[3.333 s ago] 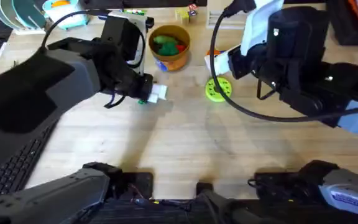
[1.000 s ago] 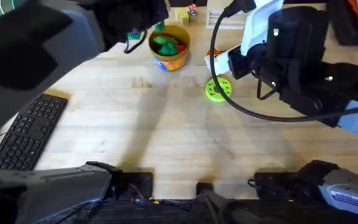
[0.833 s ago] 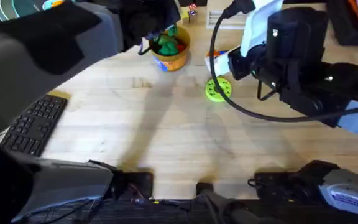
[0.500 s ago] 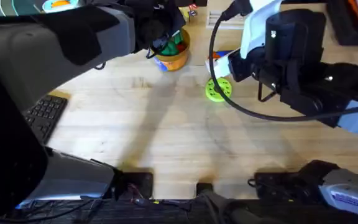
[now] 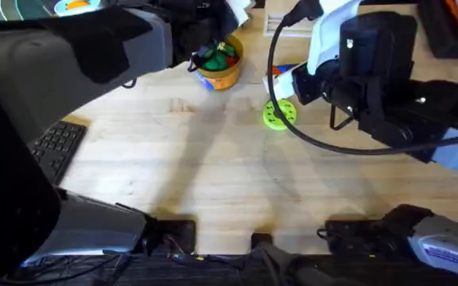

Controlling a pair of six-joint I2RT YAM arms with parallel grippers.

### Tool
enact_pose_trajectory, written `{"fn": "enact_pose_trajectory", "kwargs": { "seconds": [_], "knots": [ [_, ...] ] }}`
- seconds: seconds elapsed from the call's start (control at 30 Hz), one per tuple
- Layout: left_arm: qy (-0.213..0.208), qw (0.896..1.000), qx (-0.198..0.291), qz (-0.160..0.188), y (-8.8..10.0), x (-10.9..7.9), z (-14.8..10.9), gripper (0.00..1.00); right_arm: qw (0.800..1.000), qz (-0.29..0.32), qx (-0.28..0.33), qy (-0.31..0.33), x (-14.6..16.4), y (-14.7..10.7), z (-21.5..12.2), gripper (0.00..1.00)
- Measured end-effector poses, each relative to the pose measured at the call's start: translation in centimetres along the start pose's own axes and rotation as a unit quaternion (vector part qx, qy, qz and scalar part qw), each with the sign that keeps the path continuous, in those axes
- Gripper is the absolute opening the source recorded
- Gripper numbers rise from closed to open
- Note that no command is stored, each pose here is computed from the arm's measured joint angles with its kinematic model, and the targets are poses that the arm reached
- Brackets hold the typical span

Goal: Pick up the gripper from the table and insert it into the empty holder that is missing its gripper. Then pick up a screw, insert it into the mounting hole, and use the screwdriver to tighten it. Finally, clean up the table by picking up the vegetable and placing it into the bucket.

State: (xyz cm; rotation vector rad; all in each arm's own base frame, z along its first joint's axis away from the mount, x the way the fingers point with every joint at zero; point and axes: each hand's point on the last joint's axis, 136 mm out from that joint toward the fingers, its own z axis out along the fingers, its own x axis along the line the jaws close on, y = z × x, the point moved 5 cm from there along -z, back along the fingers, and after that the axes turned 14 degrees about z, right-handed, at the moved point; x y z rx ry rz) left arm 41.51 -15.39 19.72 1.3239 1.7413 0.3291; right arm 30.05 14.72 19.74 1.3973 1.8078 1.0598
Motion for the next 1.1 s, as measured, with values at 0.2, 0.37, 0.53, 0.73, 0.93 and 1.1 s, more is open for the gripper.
{"fn": "enact_pose_trajectory", "kwargs": {
  "seconds": [0.2, 0.37, 0.53, 0.73, 0.93, 1.1],
  "knots": [
    [-0.028, 0.999, -0.039, 0.019, 2.2, -1.6, -2.9, 0.967, 1.0, 0.0, 0.002, 0.0, -0.2, 0.2, -1.1, 0.991],
    [-0.052, 0.99, -0.089, 0.1, 4.6, -3.4, -8.1, 0.968, 0.999, -0.006, 0.033, -0.005, -0.7, 1.4, -3.5, 0.991],
    [-0.034, 0.977, -0.078, 0.193, 4.1, -3.0, -12.4, 0.97, 0.996, 0.013, 0.092, -0.017, -1.3, 3.1, -6.8, 0.99],
    [0.006, 0.956, 0.013, 0.292, 0.6, -0.5, -16.2, 0.971, 0.988, 0.055, 0.138, -0.027, -1.9, 5.2, -11.3, 0.99],
    [0.029, 0.93, 0.101, 0.353, -3.1, 2.1, -20.6, 0.974, 0.984, 0.075, 0.162, 0.003, -1.6, 5.8, -14.0, 0.99],
    [0.025, 0.919, 0.097, 0.381, -3.9, 2.7, -23.8, 0.974, 0.981, 0.085, 0.174, 0.034, -0.9, 5.6, -14.3, 0.99]
  ]
}}
